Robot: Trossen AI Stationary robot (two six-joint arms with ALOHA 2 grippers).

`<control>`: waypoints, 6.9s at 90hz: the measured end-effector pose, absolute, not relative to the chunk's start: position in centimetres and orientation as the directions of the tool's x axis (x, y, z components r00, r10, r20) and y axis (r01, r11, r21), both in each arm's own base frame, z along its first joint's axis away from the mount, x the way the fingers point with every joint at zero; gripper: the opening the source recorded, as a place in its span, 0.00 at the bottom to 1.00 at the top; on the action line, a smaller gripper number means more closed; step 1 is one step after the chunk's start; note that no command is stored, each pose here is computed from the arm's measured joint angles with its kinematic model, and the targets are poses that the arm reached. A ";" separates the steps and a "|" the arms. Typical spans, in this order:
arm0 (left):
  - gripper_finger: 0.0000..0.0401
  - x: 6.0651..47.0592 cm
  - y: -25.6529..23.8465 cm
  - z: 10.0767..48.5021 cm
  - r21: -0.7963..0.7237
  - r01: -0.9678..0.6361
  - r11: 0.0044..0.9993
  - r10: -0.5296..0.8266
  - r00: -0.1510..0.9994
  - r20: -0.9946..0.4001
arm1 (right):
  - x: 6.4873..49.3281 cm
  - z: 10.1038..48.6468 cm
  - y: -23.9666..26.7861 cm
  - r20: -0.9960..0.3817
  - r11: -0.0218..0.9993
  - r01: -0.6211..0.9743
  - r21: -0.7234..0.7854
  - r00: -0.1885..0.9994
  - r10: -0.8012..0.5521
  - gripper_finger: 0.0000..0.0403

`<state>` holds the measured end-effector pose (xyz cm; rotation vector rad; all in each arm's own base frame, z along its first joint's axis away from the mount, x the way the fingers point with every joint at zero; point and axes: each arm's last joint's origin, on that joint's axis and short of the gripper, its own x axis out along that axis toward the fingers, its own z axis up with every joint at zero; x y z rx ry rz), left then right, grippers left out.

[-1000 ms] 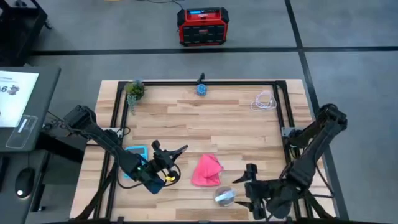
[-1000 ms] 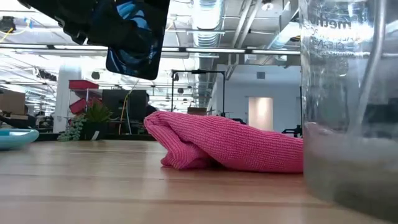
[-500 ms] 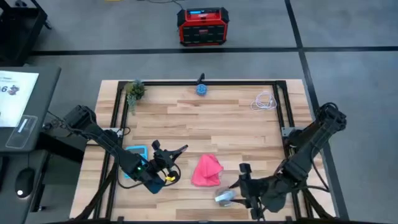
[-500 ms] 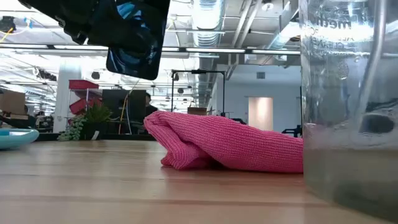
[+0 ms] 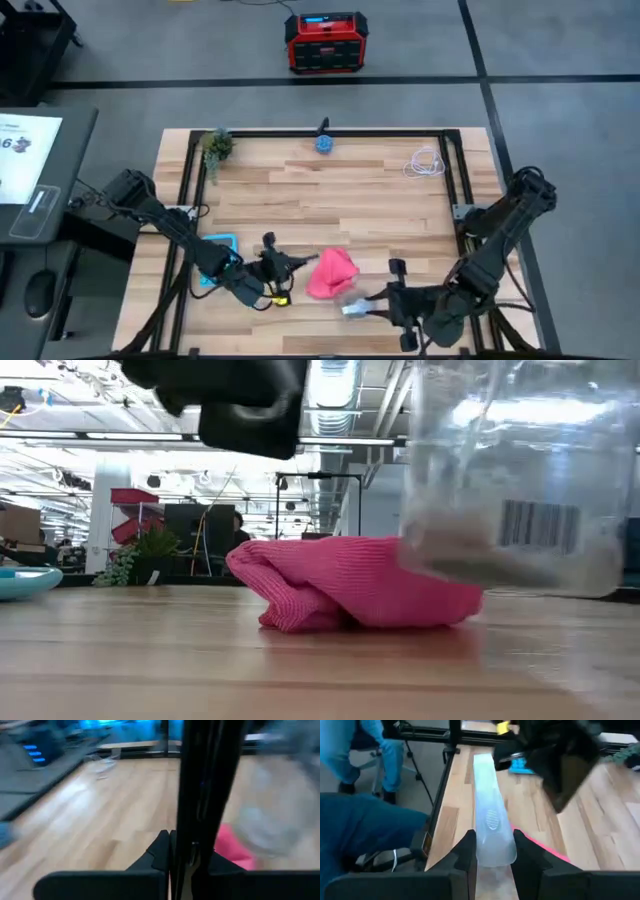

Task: Apply microfiber cloth
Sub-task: Spray the back of the black cellphone using transparent spray bottle

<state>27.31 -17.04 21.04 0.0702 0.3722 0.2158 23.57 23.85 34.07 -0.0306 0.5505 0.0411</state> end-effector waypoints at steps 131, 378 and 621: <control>0.01 31.9 -10.3 21.8 0.280 -0.318 0.906 0.419 0.764 -0.490 | 24.8 30.9 23.6 -0.550 0.878 0.458 0.142 0.773 -0.315 0.18; 0.01 26.0 -15.2 16.4 -0.292 -0.551 0.782 0.417 0.810 -0.412 | 22.2 22.3 16.9 -0.431 0.999 0.027 0.021 0.902 -0.015 0.62; 0.02 28.2 -14.8 19.1 -0.417 -0.373 0.829 0.329 0.928 -0.178 | 27.8 23.6 16.2 -0.259 0.926 -0.376 0.033 0.892 0.372 0.92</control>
